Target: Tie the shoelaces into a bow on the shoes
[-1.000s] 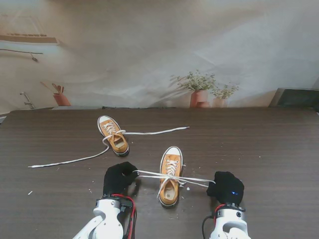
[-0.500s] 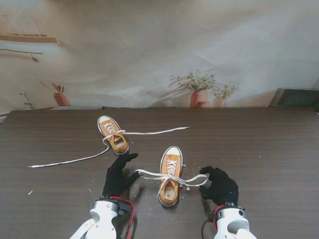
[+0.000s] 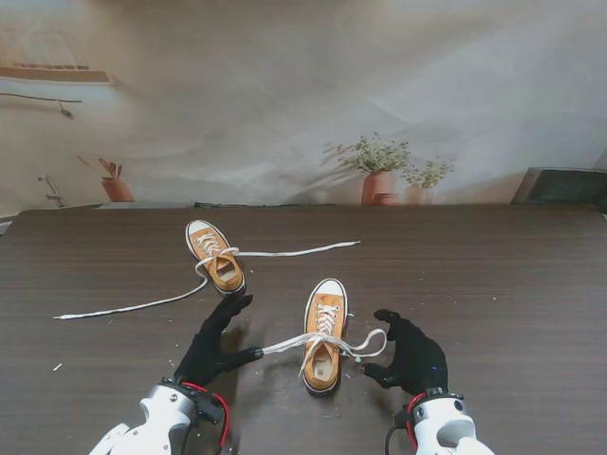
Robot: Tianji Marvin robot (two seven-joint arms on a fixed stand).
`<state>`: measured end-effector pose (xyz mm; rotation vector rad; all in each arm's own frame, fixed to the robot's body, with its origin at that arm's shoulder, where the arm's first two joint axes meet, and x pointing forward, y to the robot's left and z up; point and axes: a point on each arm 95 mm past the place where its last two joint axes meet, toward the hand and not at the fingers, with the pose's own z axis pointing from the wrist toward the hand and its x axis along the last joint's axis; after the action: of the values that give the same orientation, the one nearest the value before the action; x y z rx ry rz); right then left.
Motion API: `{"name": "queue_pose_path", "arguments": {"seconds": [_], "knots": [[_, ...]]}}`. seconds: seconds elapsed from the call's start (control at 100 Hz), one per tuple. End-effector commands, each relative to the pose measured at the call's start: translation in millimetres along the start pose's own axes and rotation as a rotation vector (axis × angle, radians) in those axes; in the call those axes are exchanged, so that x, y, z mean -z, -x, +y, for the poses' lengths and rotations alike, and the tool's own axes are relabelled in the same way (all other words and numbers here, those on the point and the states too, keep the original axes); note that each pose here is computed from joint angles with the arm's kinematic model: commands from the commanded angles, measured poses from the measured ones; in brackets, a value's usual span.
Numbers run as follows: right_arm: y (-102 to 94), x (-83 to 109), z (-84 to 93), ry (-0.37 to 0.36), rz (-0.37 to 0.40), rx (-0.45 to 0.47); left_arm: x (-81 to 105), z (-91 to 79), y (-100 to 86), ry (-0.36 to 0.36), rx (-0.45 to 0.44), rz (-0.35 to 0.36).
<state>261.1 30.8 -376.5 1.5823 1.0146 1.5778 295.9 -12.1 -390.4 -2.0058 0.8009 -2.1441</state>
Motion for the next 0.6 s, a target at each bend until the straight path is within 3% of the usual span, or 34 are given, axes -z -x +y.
{"name": "queue_pose_path", "arguments": {"seconds": [0.0, 0.18, 0.34, 0.59], "knots": [[-5.5, -3.8, 0.9, -0.009, 0.026, 0.011, 4.5, -3.6, 1.0, 0.02, 0.016, -0.01], [-22.6, -12.8, 4.1, -0.029, 0.097, 0.069, 12.8, -9.3, 1.3, 0.008, 0.135, 0.002], [-37.5, -20.9, 3.3, -0.063, 0.148, 0.133, 16.7, -14.7, 7.8, -0.04, 0.112, -0.005], [-53.7, -34.6, -7.9, -0.086, 0.197, 0.254, 24.8, -21.3, 17.9, -0.052, -0.13, -0.001]]}}
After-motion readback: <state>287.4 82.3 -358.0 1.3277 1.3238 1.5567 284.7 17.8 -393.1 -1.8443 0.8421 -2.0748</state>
